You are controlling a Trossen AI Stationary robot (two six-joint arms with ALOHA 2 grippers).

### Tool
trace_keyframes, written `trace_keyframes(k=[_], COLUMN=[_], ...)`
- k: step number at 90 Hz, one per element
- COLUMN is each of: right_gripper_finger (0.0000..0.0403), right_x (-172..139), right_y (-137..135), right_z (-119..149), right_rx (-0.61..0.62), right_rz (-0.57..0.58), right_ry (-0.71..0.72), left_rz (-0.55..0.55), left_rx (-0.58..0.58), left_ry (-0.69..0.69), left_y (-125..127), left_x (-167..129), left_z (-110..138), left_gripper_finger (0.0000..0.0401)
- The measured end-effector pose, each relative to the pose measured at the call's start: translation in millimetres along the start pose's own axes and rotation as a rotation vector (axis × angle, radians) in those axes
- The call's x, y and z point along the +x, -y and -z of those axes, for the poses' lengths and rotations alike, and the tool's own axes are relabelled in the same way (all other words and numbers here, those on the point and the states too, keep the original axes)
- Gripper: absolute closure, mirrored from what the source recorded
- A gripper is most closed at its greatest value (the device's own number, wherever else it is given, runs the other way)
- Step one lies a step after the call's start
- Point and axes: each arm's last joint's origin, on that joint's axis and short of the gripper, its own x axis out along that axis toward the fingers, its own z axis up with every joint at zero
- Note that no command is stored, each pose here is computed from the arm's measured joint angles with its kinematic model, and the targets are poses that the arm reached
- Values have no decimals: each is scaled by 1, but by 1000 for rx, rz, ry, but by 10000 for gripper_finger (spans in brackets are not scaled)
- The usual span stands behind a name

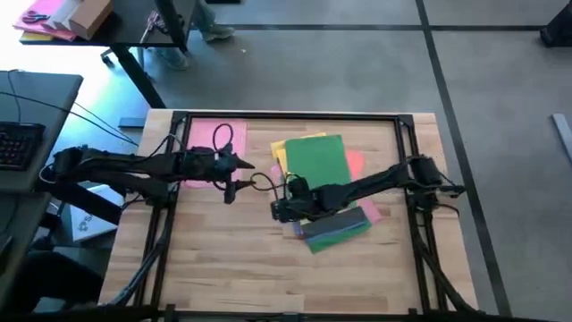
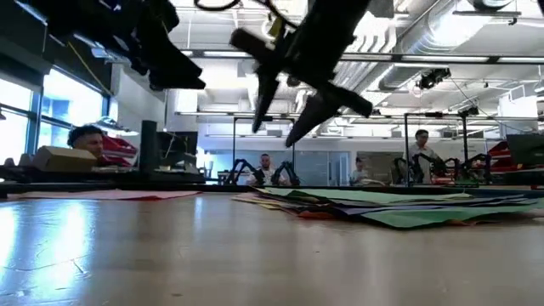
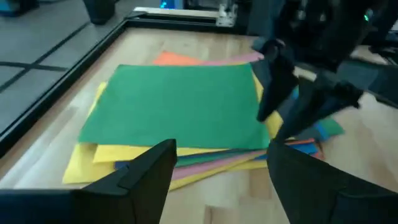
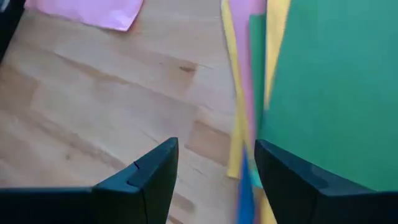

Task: Organize paper
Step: Move the green color paper to the bottom left of the table

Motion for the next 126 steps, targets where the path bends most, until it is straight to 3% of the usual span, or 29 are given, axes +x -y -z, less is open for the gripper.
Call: trace_keyframes(k=[22, 57, 102, 126], right_gripper_finger=[204, 204, 204, 204], right_x=[18, 32, 23, 25], right_y=[-18, -46, -35, -22], right_z=[-17, -43, -27, -34], right_rx=[136, 202, 204, 194], right_rz=[34, 39, 181, 302], right_ry=[13, 19, -27, -93], left_rz=[-21, 47, 78, 84], left_rx=[13, -29, -25, -25], left_ry=[-3, 0, -17, -18], left_y=[-4, -3, 1, 1], left_x=[-12, -24, -25, -25], left_z=[24, 43, 45, 45], left_gripper_finger=[165, 165, 165, 165])
